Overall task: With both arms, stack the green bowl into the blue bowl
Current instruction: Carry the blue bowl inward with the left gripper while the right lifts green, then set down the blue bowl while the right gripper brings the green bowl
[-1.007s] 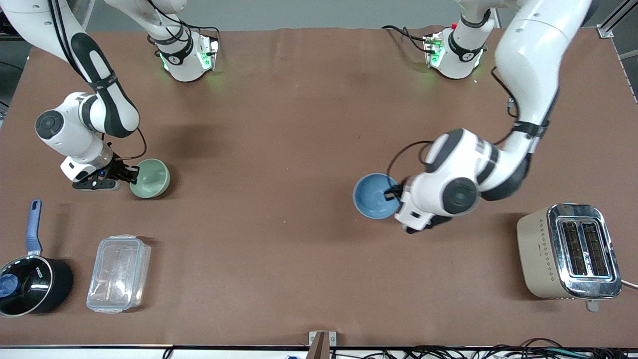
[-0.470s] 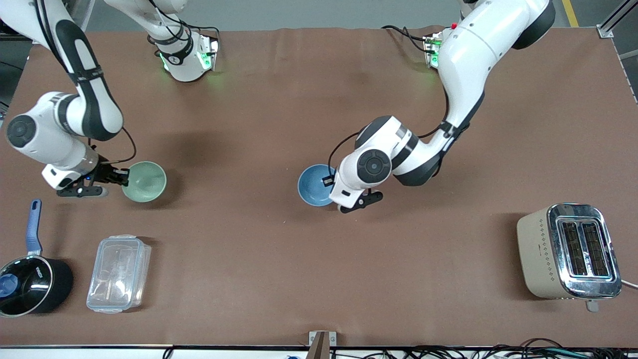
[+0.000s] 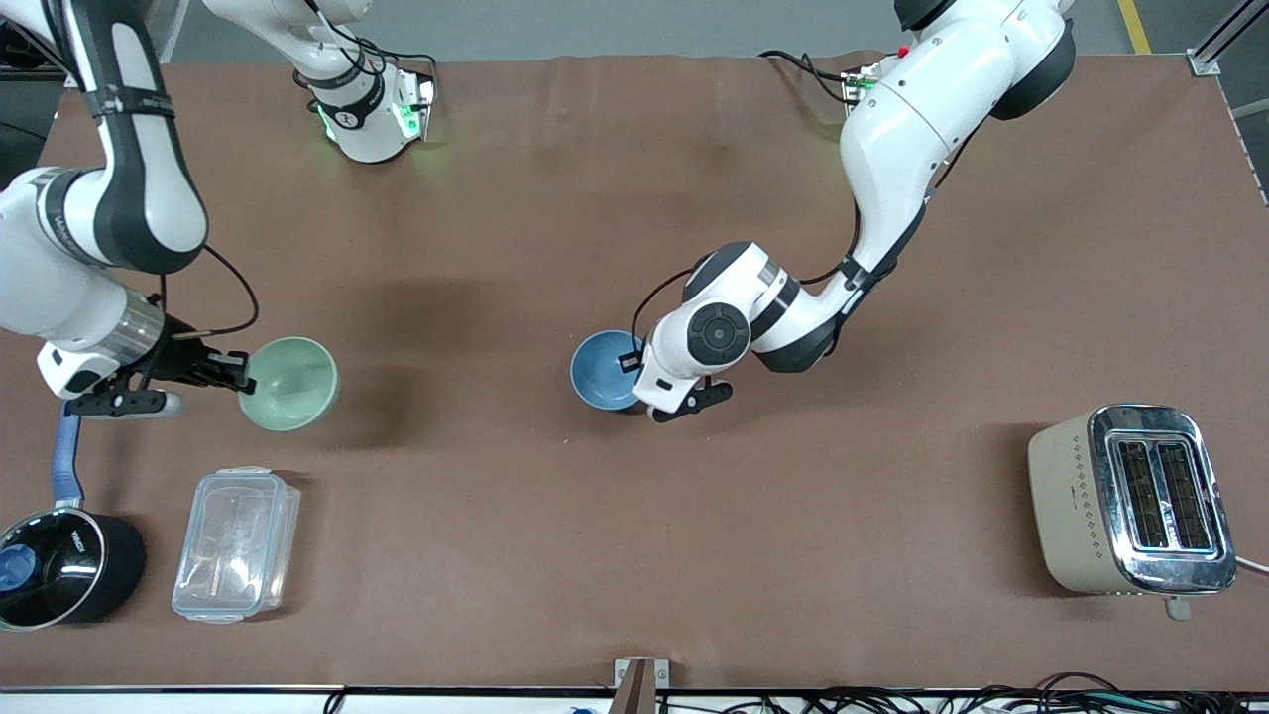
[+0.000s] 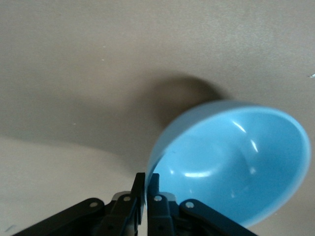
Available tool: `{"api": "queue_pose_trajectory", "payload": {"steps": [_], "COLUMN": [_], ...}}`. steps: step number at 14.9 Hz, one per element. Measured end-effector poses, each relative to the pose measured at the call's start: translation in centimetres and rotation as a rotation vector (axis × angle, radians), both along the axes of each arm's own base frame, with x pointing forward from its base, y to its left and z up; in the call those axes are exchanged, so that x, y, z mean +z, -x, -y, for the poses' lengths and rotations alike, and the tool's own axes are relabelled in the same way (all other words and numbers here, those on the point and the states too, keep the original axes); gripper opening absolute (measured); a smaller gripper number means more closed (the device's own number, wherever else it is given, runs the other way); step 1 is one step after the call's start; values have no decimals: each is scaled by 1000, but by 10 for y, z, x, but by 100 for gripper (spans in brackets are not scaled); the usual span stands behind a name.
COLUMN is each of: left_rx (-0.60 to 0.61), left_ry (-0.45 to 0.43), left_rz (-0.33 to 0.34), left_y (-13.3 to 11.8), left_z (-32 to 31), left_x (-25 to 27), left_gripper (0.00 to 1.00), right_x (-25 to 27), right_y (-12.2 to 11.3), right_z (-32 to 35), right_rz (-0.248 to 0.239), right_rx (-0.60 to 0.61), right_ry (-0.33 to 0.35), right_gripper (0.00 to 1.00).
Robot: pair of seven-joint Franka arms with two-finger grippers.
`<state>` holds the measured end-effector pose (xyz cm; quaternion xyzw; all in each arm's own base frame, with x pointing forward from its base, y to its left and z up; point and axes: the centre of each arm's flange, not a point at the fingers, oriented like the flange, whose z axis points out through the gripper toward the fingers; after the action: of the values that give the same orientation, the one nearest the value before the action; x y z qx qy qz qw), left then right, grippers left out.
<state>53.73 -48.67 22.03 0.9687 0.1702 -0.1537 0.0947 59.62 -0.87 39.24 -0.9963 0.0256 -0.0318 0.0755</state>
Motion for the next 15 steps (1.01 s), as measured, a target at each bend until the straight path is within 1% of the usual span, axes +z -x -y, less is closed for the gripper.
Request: {"api": "queue_pose_trajectory", "payload": {"steps": [1, 2, 5, 7, 8, 9, 11, 12, 15], "left_rx": [1, 3, 12, 27, 28, 27, 25, 15, -29], "left_ry": [2, 4, 13, 24, 16, -3, -47, -66, -132], "left_rz": [1, 0, 4, 30, 38, 46, 99, 133, 247], "left_y": [0, 0, -3, -16, -23, -32, -56, -69, -96], "left_z": [0, 1, 1, -5, -13, -26, -74, -104, -185], "left_x": [-2, -3, 0, 21, 42, 68, 130, 160, 223], "left_gripper": [9, 13, 42, 60, 69, 80, 97, 100, 100], "right_x": [6, 11, 30, 29, 23, 16, -3, -12, -44], "right_y": [-3, -5, -7, -1, 2, 6, 17, 22, 40], "right_z": [-22, -43, -111, -161, -188, -213, -258, -277, -332], "right_rz": [4, 7, 17, 9, 7, 4, -5, -6, -6], "right_rx": [-22, -41, -110, -145, -166, -186, -223, -241, -286], "right_ry": [-4, -9, -31, -42, -48, -53, -59, -63, -63], "right_gripper": [6, 6, 6, 6, 6, 6, 6, 6, 6]}}
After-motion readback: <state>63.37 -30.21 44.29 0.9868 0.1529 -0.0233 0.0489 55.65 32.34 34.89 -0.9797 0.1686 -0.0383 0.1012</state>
